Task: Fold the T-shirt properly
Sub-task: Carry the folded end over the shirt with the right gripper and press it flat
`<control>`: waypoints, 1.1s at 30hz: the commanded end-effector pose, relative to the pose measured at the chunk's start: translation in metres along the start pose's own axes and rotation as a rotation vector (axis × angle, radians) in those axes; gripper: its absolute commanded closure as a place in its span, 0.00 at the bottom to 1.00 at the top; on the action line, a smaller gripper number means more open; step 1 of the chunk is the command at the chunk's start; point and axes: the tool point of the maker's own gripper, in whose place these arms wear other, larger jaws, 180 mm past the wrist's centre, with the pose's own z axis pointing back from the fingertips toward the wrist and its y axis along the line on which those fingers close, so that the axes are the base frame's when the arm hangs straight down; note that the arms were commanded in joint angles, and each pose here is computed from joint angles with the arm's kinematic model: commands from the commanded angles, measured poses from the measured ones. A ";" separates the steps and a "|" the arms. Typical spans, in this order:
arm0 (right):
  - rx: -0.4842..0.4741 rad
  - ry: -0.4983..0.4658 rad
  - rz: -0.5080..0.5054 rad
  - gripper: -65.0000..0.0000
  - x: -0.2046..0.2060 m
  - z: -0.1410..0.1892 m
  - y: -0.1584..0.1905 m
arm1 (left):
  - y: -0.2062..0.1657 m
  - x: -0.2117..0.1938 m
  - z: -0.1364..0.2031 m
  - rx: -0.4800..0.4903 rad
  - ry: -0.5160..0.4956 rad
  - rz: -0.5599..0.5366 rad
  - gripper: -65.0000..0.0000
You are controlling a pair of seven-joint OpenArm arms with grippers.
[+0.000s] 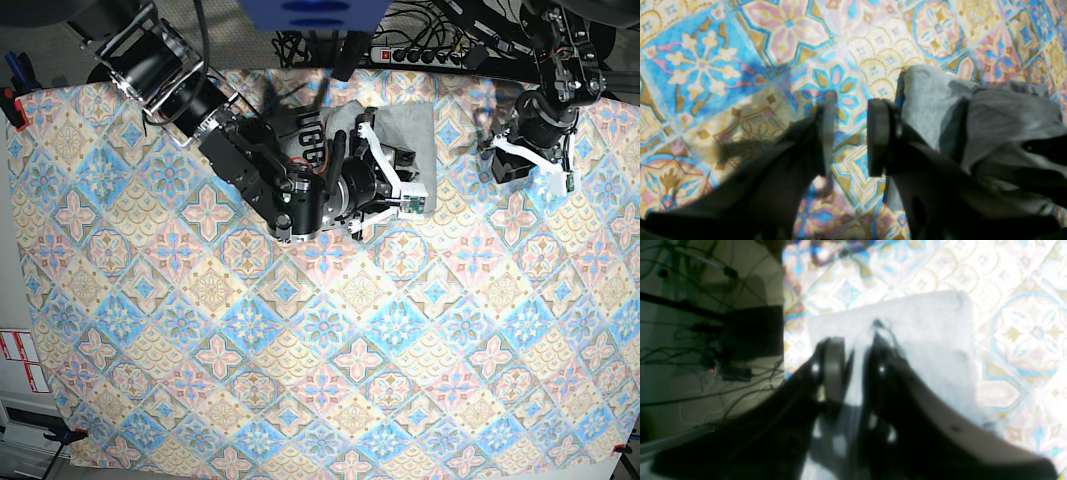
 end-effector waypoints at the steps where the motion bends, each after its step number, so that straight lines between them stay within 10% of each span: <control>1: -0.005 -0.069 0.022 0.74 0.022 0.007 -0.003 | -0.001 0.010 0.003 -0.005 -0.033 -0.015 0.74; 17: -0.271 -0.117 -0.061 0.74 -0.007 0.092 -0.075 | 0.001 0.007 -0.001 -0.003 -0.022 -0.006 0.74; 21: -0.219 -0.075 -0.076 0.92 -0.025 0.076 -0.056 | 0.004 0.004 -0.002 0.000 -0.015 0.000 0.74; 33: -0.065 0.251 0.272 0.92 -0.053 -0.009 0.017 | 0.006 0.003 -0.007 0.003 -0.010 0.009 0.74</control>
